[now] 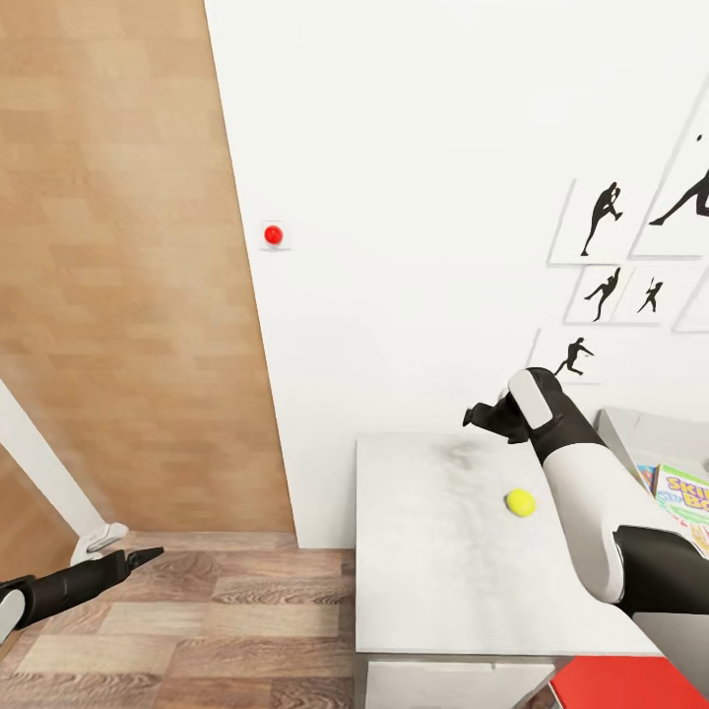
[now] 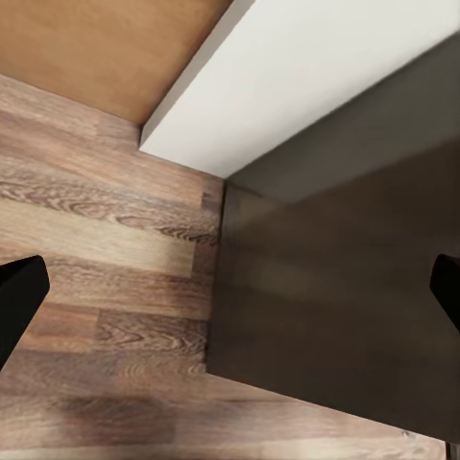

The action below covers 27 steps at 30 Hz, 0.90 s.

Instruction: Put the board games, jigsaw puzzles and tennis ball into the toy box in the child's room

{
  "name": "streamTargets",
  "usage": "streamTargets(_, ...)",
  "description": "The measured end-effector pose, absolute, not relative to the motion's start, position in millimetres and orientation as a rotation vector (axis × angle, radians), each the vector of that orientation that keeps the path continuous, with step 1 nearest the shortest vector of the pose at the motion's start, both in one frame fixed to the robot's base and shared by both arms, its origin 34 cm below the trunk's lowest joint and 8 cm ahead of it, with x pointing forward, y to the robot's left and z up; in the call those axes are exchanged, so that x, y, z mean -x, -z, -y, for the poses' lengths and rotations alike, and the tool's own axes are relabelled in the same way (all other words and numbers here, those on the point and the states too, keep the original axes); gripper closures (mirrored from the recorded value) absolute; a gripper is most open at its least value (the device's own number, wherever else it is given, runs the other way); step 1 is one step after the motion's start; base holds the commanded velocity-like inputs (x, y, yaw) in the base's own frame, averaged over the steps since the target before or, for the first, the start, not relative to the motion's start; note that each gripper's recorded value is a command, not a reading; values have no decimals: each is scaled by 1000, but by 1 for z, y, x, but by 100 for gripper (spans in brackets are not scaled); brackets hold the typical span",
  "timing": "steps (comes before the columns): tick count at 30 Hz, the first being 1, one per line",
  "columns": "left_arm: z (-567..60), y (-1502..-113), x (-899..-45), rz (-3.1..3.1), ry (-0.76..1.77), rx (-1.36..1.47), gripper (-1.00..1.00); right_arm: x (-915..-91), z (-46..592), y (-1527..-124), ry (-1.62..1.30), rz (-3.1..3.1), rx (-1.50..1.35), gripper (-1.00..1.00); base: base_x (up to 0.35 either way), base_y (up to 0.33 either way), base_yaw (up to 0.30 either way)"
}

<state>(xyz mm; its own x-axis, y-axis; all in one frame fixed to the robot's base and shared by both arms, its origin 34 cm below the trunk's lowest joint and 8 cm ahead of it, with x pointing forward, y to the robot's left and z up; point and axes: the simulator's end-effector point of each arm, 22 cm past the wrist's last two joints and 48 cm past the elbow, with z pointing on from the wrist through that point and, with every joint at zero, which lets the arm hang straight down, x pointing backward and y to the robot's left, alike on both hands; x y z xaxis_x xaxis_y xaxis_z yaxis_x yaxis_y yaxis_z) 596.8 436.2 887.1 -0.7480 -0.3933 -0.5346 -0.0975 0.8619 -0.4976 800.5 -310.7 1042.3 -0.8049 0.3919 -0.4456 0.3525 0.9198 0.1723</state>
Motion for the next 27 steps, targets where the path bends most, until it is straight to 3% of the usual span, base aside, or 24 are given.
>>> streamTargets(27, -437, -876, -593, -2403, 591, 366, -100, -796, 326, -1019, -74, -2633, -560, -100, 0, 0, -1)
